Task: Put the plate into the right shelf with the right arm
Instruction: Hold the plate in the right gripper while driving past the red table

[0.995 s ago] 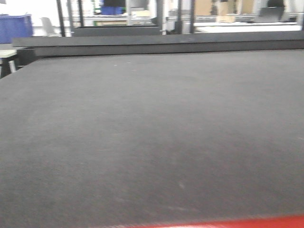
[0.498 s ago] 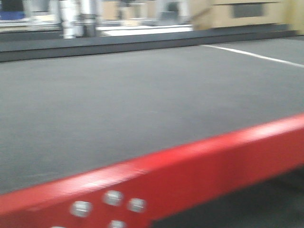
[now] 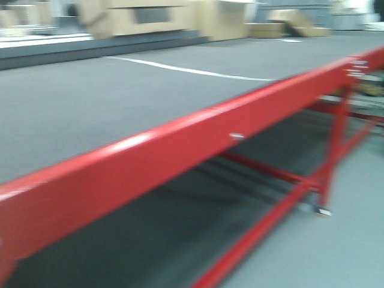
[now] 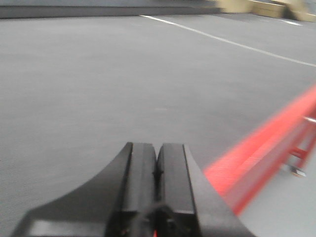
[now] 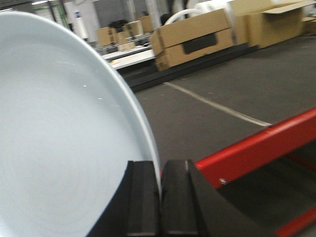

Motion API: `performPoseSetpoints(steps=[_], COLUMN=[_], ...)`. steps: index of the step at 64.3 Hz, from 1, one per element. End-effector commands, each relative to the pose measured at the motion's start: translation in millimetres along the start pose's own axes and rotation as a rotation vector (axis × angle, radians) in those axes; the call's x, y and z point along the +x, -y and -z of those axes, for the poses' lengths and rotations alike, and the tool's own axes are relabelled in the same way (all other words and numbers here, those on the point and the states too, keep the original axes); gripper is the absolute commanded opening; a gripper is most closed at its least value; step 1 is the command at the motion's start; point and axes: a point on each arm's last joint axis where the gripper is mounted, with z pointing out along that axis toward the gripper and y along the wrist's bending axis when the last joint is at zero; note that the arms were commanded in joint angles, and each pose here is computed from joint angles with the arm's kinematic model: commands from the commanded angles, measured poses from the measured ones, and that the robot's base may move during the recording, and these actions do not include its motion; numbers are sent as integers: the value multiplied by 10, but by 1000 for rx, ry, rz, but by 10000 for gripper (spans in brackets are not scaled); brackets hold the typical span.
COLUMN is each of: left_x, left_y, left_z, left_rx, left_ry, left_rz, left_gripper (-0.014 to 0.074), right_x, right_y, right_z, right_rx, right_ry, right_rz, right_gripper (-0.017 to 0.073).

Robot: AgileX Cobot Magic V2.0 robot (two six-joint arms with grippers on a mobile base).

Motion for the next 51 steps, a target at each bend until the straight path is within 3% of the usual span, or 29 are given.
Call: performPoseSetpoints(steps=[1, 51], left_x=[-51, -51], left_y=[6, 6], left_z=[2, 2], left_rx=[10, 10], left_ry=[84, 84], left_rz=[6, 6], left_gripper=[-47, -47], right_x=[-155, -155], right_y=[-43, -43], right_z=[11, 11], right_rx=[-27, -27], right_ry=[113, 113], right_rz=[14, 14], right_gripper=[70, 70])
